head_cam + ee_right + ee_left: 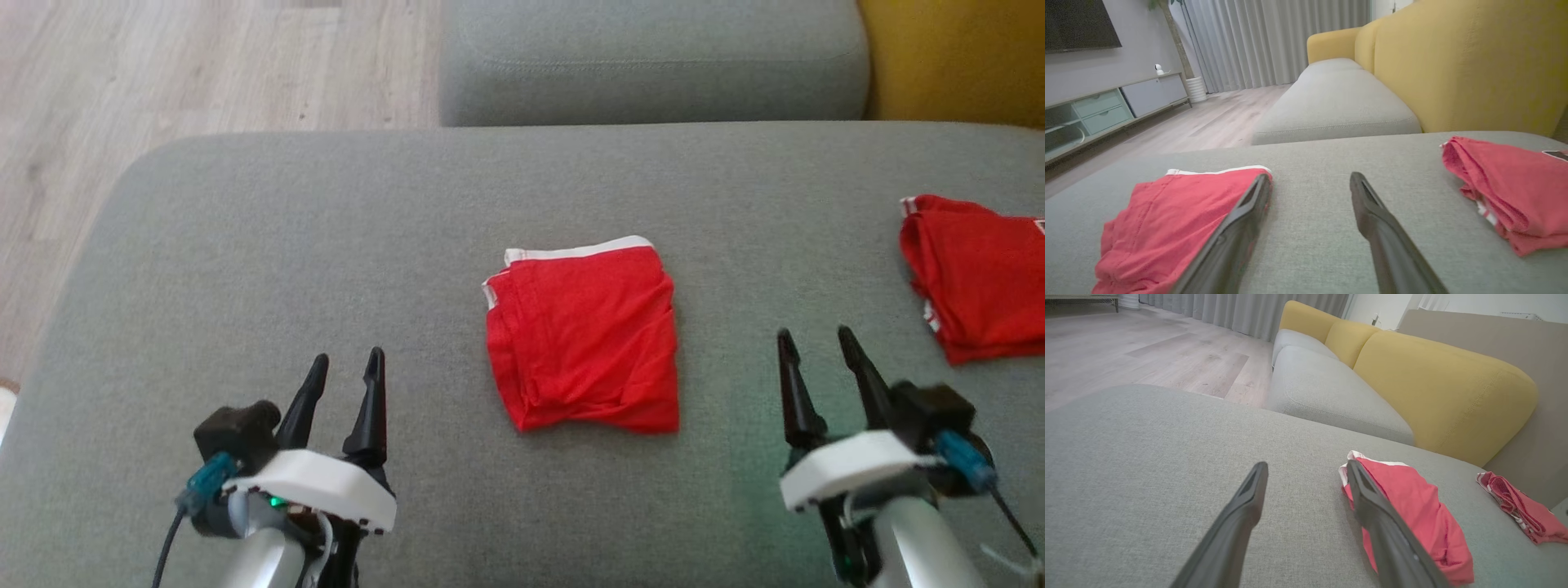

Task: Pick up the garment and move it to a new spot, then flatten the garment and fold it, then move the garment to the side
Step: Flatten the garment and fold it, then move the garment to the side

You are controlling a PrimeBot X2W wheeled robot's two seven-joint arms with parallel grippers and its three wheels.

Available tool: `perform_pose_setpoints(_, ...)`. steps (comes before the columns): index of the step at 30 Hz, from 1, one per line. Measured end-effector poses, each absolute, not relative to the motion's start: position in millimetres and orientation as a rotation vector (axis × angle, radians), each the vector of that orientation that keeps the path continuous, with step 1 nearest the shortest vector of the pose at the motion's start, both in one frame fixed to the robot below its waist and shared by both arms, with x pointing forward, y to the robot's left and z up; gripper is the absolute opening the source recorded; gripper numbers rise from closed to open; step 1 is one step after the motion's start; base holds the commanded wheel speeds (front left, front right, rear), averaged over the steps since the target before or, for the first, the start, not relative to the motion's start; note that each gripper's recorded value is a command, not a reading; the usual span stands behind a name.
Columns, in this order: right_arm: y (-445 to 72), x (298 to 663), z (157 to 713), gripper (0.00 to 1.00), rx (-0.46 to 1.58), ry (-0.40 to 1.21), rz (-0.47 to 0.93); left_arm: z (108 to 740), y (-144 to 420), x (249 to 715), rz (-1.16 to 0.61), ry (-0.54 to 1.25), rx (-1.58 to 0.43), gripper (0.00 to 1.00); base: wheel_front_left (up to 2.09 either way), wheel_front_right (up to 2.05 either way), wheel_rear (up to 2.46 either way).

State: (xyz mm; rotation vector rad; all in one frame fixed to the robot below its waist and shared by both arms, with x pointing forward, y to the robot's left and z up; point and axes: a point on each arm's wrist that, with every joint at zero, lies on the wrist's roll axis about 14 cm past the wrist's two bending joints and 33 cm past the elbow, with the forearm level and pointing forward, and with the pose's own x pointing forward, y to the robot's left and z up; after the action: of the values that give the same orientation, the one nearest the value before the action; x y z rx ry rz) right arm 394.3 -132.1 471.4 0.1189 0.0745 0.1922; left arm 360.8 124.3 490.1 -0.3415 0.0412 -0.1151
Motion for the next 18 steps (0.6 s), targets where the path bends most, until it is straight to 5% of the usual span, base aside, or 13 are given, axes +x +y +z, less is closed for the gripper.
perform_pose_setpoints(18, -136.3, 366.9, 475.3, 1.0, 0.15, 0.063, 0.174, 484.4, 130.7, 345.2, -0.093, 0.036, -0.313, 1.0, 0.0, 0.0, 0.0)
